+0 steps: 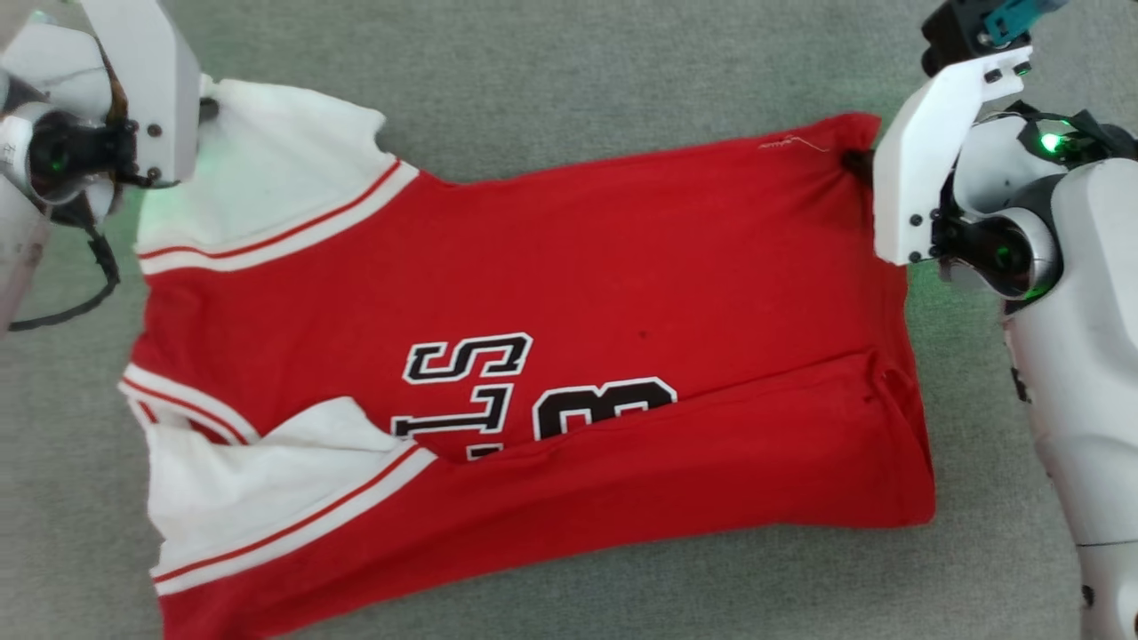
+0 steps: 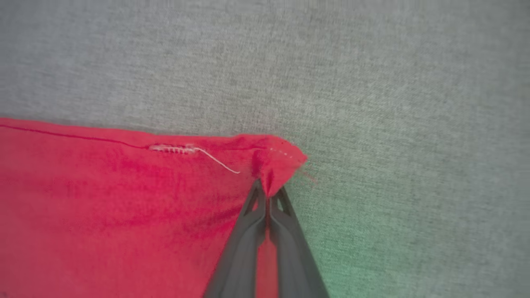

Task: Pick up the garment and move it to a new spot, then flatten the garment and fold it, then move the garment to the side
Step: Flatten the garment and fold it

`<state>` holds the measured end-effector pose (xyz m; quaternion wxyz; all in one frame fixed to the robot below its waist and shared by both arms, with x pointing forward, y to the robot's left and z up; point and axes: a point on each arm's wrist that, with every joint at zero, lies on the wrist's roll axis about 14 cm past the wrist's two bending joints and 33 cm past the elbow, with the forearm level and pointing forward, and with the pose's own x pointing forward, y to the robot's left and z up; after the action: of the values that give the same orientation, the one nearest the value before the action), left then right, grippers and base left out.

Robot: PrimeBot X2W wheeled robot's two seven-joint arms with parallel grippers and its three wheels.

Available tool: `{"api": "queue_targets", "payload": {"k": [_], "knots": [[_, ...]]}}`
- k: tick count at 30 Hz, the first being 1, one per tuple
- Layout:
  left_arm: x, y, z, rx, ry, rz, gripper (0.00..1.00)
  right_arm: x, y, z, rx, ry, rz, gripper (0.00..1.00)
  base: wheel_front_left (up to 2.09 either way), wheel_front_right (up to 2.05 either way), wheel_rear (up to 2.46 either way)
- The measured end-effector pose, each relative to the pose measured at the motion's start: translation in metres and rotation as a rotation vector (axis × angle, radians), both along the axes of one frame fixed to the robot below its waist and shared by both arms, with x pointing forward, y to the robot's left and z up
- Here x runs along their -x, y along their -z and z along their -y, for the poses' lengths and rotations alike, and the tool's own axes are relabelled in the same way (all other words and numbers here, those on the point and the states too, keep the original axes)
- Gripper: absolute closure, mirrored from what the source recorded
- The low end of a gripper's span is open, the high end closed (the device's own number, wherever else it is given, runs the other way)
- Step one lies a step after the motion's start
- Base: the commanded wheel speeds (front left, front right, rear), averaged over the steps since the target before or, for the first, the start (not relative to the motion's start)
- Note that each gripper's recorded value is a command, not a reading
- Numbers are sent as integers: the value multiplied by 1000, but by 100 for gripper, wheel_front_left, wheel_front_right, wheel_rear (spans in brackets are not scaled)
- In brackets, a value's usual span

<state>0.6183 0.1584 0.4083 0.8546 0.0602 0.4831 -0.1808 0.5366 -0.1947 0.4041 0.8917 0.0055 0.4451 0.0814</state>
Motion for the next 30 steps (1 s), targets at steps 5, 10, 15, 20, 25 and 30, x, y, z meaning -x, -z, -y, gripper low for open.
{"api": "queue_targets", "payload": {"k": [5,10,15,20,25,30], "knots": [[1,-28,-7,19,-8,71,100,0,-15,1,25,-29,57,100,0,0,0],[10,-62,-5,42,26,153,100,10,-29,-1,28,-64,107,100,0,0,0],[36,-85,-13,26,65,188,100,27,-40,1,44,-92,128,100,0,0,0],[71,-104,-22,-5,77,214,100,55,-47,0,39,-115,117,100,0,0,0],[117,-118,-29,-21,74,223,100,86,-49,0,47,-141,88,100,0,0,0],[174,-105,-32,-16,61,160,100,120,-41,-3,31,-150,30,100,0,0,0]]}}
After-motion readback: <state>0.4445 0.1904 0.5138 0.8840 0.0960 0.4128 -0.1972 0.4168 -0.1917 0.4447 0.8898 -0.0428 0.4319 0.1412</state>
